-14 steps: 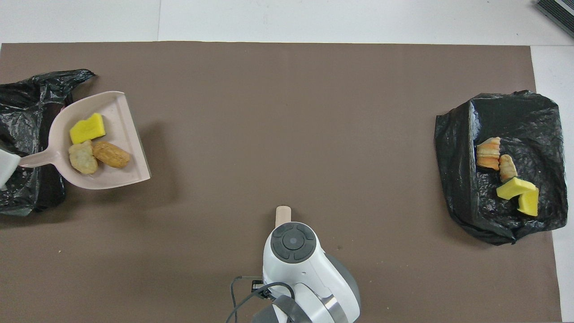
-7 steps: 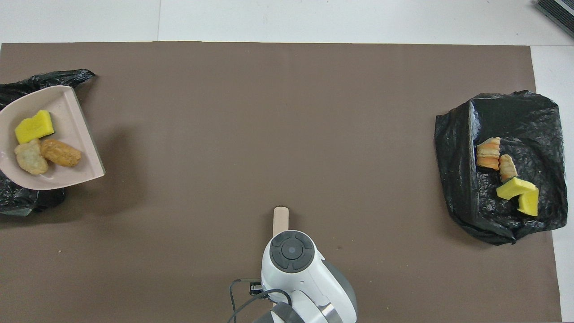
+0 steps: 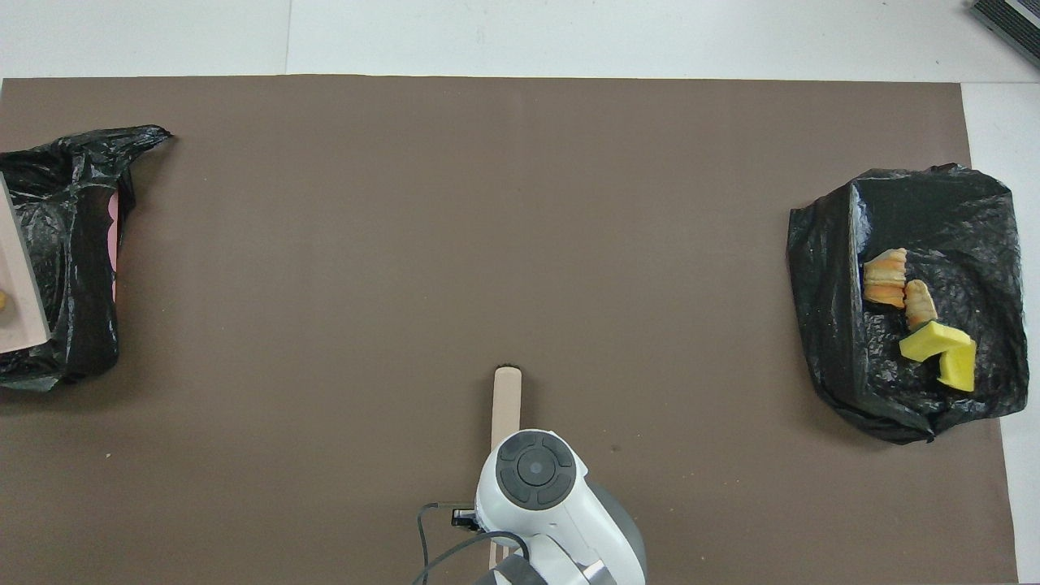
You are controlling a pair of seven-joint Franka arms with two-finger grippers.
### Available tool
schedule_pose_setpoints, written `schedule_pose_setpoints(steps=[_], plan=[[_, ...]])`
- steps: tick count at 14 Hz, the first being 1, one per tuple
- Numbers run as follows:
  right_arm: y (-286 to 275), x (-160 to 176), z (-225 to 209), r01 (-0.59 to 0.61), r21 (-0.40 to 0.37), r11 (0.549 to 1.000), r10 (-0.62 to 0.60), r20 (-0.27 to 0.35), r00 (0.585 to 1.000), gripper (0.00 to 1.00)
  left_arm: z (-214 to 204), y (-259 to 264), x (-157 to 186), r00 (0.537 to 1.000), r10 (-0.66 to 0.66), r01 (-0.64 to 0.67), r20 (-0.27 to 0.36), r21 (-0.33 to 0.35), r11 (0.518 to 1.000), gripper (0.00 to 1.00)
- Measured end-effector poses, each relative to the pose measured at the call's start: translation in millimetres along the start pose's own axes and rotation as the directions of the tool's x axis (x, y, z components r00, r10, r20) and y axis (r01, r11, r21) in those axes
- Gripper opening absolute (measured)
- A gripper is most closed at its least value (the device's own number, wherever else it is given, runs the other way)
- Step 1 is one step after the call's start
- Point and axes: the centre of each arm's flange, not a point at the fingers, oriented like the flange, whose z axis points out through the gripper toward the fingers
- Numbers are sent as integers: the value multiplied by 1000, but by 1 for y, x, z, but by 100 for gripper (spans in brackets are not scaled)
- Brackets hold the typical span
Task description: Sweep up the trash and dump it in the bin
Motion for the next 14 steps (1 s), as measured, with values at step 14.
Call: schedule_pose_setpoints(steps=[14], plan=[[137, 143, -176, -158, 12, 987, 155, -270, 950, 100, -32, -27, 28, 871, 252, -224, 421, -116, 968, 32]])
